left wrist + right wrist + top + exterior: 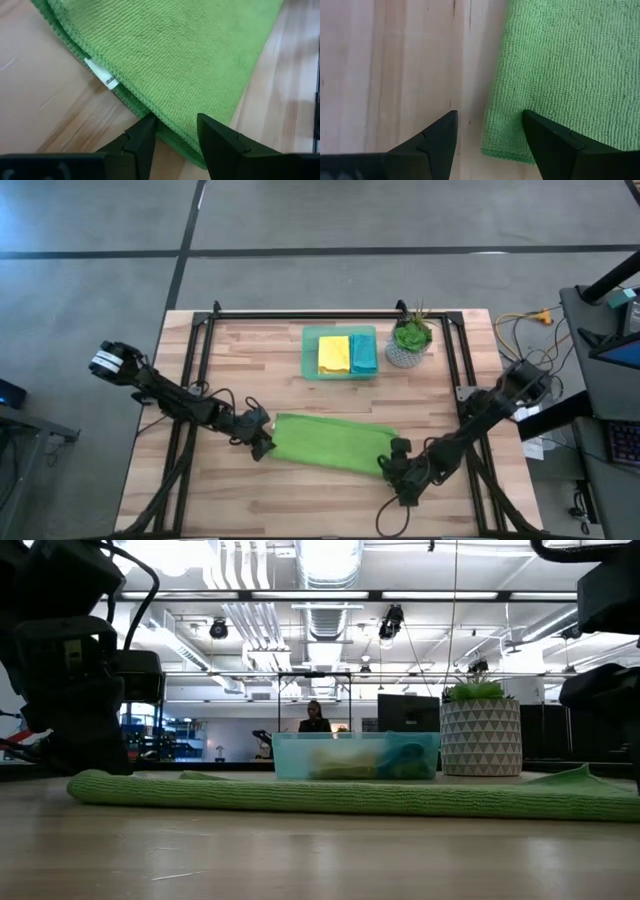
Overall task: Fold microfiber towels
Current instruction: Fold the green microfiber cloth
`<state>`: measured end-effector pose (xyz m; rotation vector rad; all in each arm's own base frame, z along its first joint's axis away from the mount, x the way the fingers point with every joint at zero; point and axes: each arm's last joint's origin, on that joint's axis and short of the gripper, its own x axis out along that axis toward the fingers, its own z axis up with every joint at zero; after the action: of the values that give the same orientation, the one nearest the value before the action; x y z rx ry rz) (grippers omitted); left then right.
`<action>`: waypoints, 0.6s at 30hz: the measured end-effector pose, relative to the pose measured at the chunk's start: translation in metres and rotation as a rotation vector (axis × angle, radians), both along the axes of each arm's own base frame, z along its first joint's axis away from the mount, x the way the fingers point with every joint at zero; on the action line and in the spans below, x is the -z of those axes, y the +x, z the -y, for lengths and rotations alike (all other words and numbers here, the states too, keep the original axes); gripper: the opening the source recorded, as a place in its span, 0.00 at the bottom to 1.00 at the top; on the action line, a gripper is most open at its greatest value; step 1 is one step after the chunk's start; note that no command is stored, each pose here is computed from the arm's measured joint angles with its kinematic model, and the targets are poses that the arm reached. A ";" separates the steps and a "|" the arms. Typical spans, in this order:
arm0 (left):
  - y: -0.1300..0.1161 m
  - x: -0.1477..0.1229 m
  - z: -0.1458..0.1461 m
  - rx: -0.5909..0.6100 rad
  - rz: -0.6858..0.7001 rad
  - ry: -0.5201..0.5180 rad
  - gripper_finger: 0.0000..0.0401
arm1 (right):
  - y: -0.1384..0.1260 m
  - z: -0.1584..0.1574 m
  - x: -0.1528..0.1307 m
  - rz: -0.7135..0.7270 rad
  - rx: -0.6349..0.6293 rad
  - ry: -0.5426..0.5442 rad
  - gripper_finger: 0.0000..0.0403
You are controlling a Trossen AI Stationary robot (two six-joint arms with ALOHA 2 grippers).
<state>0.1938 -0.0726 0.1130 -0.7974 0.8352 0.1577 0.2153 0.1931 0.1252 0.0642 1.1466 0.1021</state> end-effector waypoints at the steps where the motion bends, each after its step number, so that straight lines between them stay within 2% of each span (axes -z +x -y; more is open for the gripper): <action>1: 0.000 0.000 0.000 -0.002 0.000 -0.001 0.33 | -0.001 -0.002 0.002 -0.004 0.003 -0.006 0.54; 12: -0.003 0.001 0.000 0.021 -0.044 -0.008 0.33 | -0.004 -0.001 0.006 -0.014 0.012 -0.049 0.53; 18: -0.013 -0.001 -0.002 0.122 -0.022 0.006 0.33 | -0.004 -0.001 0.007 -0.015 0.020 -0.053 0.46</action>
<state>0.1811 -0.0705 0.1136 -0.7381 0.9017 0.0608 0.2108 0.1940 0.1184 0.0293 1.1627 0.0532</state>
